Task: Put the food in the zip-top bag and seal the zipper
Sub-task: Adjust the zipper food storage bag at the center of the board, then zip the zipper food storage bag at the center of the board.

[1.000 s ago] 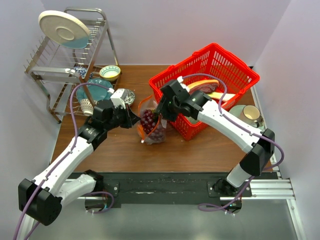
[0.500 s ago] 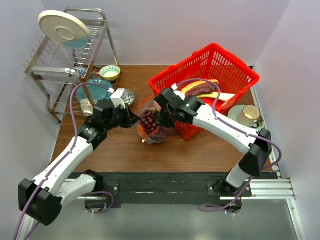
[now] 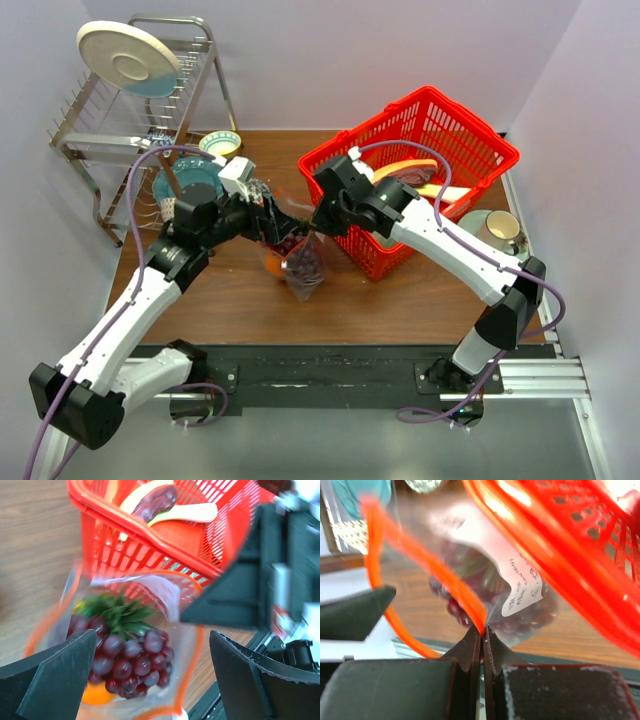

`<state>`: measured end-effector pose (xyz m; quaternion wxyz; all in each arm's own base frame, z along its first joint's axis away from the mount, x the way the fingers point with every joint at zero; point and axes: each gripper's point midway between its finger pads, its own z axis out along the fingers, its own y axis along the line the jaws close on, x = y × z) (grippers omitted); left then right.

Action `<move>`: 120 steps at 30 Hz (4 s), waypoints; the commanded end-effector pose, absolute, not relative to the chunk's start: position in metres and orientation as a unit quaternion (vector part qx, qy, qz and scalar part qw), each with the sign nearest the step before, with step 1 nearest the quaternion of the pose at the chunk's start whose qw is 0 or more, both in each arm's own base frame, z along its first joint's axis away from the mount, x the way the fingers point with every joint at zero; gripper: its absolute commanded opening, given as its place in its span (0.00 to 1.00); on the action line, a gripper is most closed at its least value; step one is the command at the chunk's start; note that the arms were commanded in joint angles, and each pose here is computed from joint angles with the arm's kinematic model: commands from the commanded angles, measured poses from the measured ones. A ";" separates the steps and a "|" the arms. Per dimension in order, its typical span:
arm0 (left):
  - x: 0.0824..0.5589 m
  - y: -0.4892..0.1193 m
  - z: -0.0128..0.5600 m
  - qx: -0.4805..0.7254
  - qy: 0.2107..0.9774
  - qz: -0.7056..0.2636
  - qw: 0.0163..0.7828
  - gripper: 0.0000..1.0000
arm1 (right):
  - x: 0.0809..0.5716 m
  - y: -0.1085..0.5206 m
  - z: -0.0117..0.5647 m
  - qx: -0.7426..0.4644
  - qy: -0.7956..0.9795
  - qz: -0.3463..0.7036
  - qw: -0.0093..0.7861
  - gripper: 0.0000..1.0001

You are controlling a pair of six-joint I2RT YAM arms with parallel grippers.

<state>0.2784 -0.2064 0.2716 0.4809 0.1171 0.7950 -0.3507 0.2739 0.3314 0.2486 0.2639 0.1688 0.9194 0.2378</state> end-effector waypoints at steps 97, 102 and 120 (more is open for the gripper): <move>0.244 -0.162 0.308 0.180 0.791 -0.259 0.524 1.00 | 0.284 0.379 0.259 0.133 0.875 0.384 0.264 0.00; 0.221 -0.156 0.279 0.137 0.779 -0.291 0.538 0.97 | 0.292 0.377 0.260 0.145 0.868 0.384 0.279 0.00; 0.224 -0.147 0.192 0.053 0.787 -0.303 0.535 0.71 | 0.293 0.374 0.262 0.152 0.865 0.390 0.277 0.00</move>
